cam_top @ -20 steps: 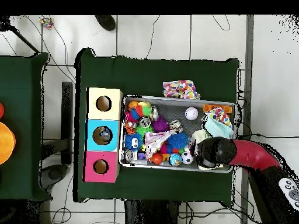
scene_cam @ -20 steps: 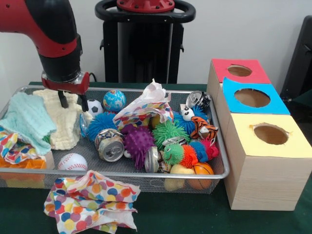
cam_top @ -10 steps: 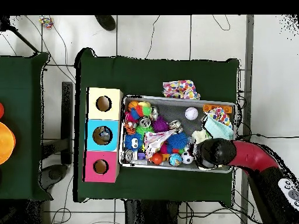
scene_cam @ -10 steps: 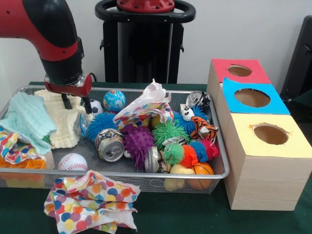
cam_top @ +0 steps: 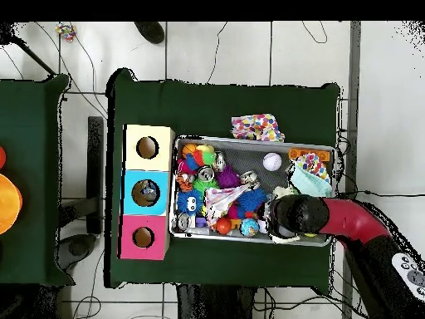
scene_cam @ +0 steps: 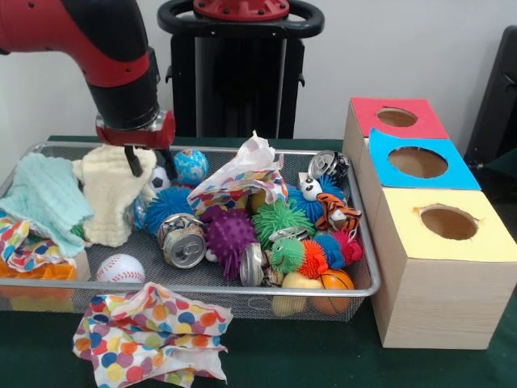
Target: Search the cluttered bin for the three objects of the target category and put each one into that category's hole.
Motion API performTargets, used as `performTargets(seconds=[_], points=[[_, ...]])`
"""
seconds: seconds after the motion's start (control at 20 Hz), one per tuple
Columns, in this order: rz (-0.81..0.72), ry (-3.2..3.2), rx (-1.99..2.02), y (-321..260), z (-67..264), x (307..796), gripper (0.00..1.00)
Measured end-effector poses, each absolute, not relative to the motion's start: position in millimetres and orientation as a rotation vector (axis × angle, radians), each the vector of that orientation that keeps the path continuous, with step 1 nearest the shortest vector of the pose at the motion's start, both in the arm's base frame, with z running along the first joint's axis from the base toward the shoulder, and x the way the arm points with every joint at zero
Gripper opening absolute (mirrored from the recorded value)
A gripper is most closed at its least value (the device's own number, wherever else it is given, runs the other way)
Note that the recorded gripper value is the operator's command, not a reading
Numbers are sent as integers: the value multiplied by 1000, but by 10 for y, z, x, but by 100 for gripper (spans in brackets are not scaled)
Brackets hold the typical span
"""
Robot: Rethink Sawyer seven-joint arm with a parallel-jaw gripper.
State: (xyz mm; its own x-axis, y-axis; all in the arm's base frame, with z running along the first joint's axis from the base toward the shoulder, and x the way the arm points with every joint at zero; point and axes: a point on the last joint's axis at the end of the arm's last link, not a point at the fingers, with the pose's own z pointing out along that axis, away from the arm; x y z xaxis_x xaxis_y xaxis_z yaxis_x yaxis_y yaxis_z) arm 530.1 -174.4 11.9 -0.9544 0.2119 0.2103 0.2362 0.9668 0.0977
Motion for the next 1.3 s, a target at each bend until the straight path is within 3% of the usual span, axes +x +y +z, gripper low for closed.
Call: performTargets(seconds=[0.25,0.85,1.3], points=[[-216,-2958,-333,-1597,332,5426,100],[-131,-3044,-293,-1643,626,5605,100],[-100,-3045,-244,-1676,551,5535,100]])
